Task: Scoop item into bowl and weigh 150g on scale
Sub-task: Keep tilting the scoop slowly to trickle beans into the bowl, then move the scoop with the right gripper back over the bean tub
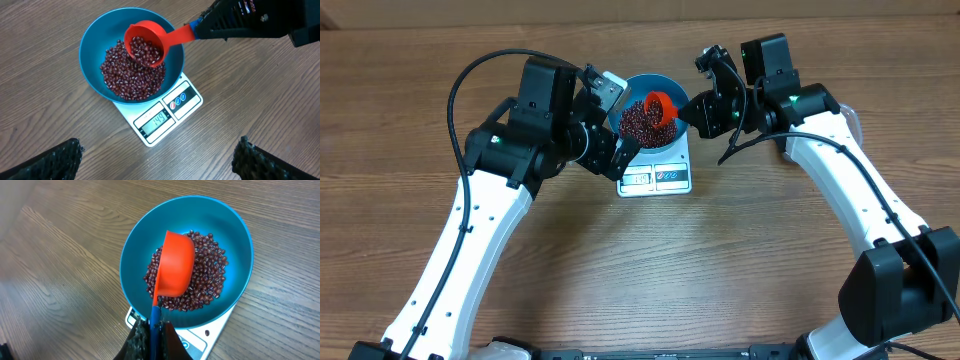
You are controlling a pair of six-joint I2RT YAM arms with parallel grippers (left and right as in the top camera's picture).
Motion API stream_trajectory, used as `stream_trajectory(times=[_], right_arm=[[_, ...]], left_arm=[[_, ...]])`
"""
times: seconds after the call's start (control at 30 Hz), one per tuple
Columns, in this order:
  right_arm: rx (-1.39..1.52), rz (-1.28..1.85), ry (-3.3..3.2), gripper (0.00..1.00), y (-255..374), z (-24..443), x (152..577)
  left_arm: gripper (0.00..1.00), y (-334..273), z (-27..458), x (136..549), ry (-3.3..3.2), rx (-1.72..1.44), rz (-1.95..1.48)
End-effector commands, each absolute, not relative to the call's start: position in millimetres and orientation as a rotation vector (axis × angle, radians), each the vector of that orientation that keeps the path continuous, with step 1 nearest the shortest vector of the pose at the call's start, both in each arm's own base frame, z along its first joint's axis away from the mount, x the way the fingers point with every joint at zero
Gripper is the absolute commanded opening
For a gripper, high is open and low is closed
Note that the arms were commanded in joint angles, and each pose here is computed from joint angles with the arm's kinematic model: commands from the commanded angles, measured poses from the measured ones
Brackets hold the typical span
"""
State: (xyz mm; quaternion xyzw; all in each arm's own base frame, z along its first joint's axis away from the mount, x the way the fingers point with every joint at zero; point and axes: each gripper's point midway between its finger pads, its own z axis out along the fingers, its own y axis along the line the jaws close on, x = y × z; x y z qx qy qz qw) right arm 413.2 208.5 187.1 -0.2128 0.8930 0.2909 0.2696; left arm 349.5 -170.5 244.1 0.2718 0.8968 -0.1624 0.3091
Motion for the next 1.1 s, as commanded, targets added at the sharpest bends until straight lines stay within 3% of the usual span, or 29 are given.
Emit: stream_trajectory(times=[0.0,0.53,0.73,1.07], right_arm=[[-0.576,0.772,2.332,0.04,208,217,417],[-0.503,0.809,2.369,0.04,208,216,414],[-0.501,1.012,2.318,0.04,203,231,410],[-0.383,1.368,2.149,0.03,143,271,410]], left_arm=[[1.0,-173,259,347,2.318,0.744,-0.438],[1.0,-173,259,347,2.318,0.744,-0.438],[1.0,-173,259,347,2.318,0.744,-0.438],[1.0,-173,259,347,2.318,0.744,-0.438]])
